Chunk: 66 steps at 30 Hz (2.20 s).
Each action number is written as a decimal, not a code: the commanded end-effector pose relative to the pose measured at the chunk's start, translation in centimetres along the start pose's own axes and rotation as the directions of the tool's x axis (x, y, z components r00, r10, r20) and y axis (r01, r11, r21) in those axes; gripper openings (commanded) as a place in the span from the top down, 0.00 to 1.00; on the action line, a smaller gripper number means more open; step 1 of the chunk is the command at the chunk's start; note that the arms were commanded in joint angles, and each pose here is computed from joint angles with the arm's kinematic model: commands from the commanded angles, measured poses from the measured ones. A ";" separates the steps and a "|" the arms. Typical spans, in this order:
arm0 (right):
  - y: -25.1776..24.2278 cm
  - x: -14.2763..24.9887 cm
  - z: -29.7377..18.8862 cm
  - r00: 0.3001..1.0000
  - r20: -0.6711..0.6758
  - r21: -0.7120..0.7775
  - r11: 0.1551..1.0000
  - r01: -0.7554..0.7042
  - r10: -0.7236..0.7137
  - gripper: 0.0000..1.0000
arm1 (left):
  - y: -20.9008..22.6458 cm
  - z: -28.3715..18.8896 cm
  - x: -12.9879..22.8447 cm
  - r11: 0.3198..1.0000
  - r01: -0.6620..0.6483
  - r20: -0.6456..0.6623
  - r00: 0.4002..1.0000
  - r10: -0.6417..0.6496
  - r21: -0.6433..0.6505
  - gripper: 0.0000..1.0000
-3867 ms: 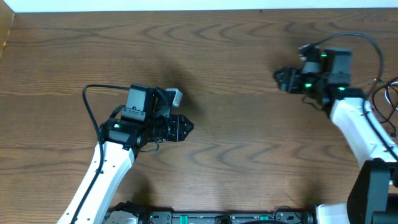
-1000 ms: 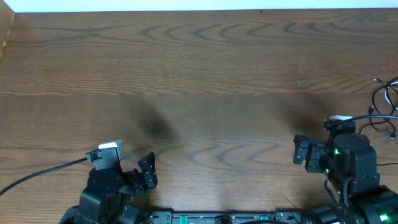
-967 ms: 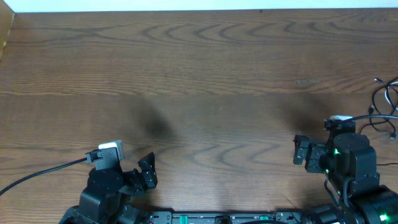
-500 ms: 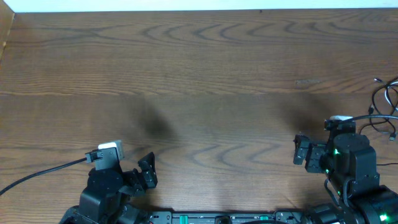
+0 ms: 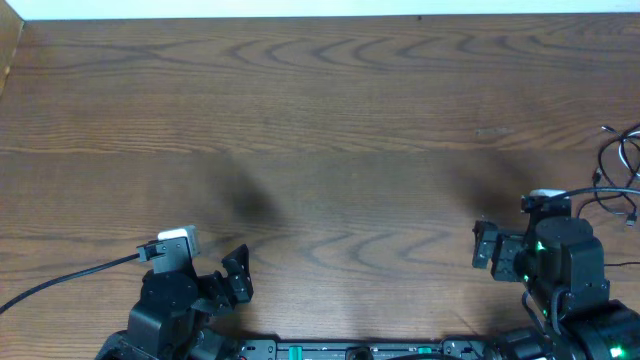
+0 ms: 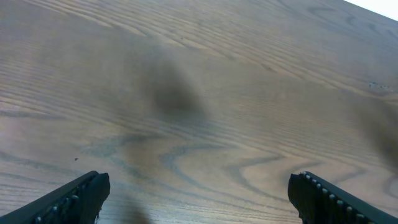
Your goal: Untangle cables
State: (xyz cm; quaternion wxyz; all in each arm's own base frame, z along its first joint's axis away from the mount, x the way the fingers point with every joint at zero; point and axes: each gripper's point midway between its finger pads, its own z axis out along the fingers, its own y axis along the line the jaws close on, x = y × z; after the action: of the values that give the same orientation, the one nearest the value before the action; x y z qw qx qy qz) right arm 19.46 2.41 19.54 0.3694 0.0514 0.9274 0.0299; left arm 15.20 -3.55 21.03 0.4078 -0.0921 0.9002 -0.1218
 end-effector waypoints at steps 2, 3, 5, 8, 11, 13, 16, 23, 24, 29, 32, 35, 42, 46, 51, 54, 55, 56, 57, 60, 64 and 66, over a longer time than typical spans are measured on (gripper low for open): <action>-0.9 1.1 0.3 1.000 0.002 0.029 1.000 -0.013 0.013 0.01 | 0.3 0.2 0.0 1.000 0.001 0.005 1.000 -0.001 -0.016 0.04; -0.9 1.2 0.4 1.000 0.010 0.025 1.000 -0.014 0.014 0.01 | 0.3 0.2 0.0 1.000 0.001 0.005 1.000 -0.001 -0.016 0.04; -0.8 1.1 0.6 0.998 0.060 0.008 1.000 -0.022 0.022 0.01 | 0.3 0.2 0.0 1.000 0.001 0.005 1.000 -0.001 -0.016 0.04; -0.6 0.6 1.1 0.985 0.166 -0.028 0.999 -0.038 0.043 0.01 | 0.3 0.2 0.0 1.000 0.001 0.005 1.000 -0.001 -0.016 0.04; -0.5 0.1 1.6 0.958 0.282 -0.062 0.997 -0.042 0.058 0.01 | 0.3 0.2 0.0 1.000 0.001 0.005 1.000 -0.001 -0.016 0.04; -0.6 -0.5 1.9 0.929 0.359 -0.086 0.995 -0.059 0.086 0.01 | 0.3 0.2 0.0 1.000 0.001 0.005 1.000 -0.001 -0.016 0.04; -0.5 -1.1 1.7 0.885 0.448 -0.136 0.988 -0.070 0.125 0.01 | 0.3 0.2 0.0 1.000 0.001 0.005 1.000 -0.001 -0.016 0.04; -1.3 -2.8 0.7 0.783 0.599 -0.164 0.983 -0.087 0.169 0.01 | 0.3 0.2 0.0 1.000 0.001 0.005 1.000 -0.001 -0.016 0.04; -1.3 -3.0 0.7 0.774 0.614 -0.157 0.985 -0.072 0.154 0.01 | 0.3 0.2 0.0 1.000 0.001 0.005 1.000 -0.001 -0.016 0.04; -0.4 -3.6 0.9 0.744 0.668 -0.125 0.990 0.062 0.038 0.01 | 0.3 0.2 0.0 1.000 0.001 0.005 1.000 -0.001 -0.016 0.04; -0.3 -3.8 1.3 0.723 0.690 -0.121 0.990 0.072 0.032 0.01 | 0.3 0.2 0.0 1.000 0.001 0.005 1.000 -0.001 -0.016 0.04; -0.3 -3.9 1.8 0.704 0.709 -0.124 0.989 0.074 0.036 0.01 | 0.3 0.2 0.0 1.000 0.001 0.005 1.000 -0.001 -0.016 0.04; -0.2 -4.1 2.9 0.630 0.774 -0.134 0.987 0.083 0.053 0.01 | 0.3 0.2 0.0 1.000 0.001 0.005 1.000 -0.001 -0.016 0.04; -0.4 -4.3 2.8 0.610 0.790 -0.129 0.989 0.078 0.055 0.01 | 0.3 0.2 0.0 1.000 0.001 0.005 1.000 -0.001 -0.016 0.04; -1.2 -4.3 3.0 0.611 0.790 -0.094 0.993 0.064 0.035 0.01 | 0.3 0.2 0.0 1.000 0.001 0.005 1.000 -0.001 -0.016 0.04; -1.7 -3.9 3.5 0.631 0.775 -0.079 0.996 0.052 0.028 0.01 | 0.3 0.2 0.0 1.000 0.001 0.005 1.000 -0.001 -0.016 0.04; -1.7 -3.6 4.0 0.649 0.760 -0.076 0.996 0.049 0.026 0.01 | 0.3 0.2 0.0 1.000 0.001 0.005 1.000 -0.001 -0.016 0.04; -1.8 -3.1 4.5 0.671 0.741 -0.074 0.996 0.047 0.024 0.01 | 0.3 0.2 0.0 1.000 0.001 0.005 1.000 -0.001 -0.016 0.04; -1.8 -2.4 5.3 0.702 0.712 -0.077 0.996 0.050 0.019 0.01 | 0.3 0.2 0.0 1.000 0.001 0.005 1.000 -0.001 -0.016 0.04; -1.5 -1.2 6.3 0.745 0.667 -0.088 0.994 0.061 0.014 0.01 | 0.3 0.2 0.0 1.000 0.001 0.005 1.000 -0.001 -0.016 0.04; -1.5 -1.3 6.3 0.745 0.667 -0.089 0.994 0.061 0.014 0.01 | 0.3 0.2 0.0 1.000 0.001 0.005 1.000 -0.001 -0.016 0.04; -1.5 -1.5 6.1 0.734 0.679 -0.089 0.994 0.064 0.013 0.01 | 0.3 0.2 0.0 1.000 0.001 0.005 1.000 -0.001 -0.016 0.04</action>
State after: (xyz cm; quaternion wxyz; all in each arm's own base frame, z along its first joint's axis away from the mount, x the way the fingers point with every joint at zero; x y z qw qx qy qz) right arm 24.65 0.81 15.76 0.6791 0.0330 0.7313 0.0543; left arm 15.23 -3.43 20.93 0.4081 -0.0936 0.9004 -0.1182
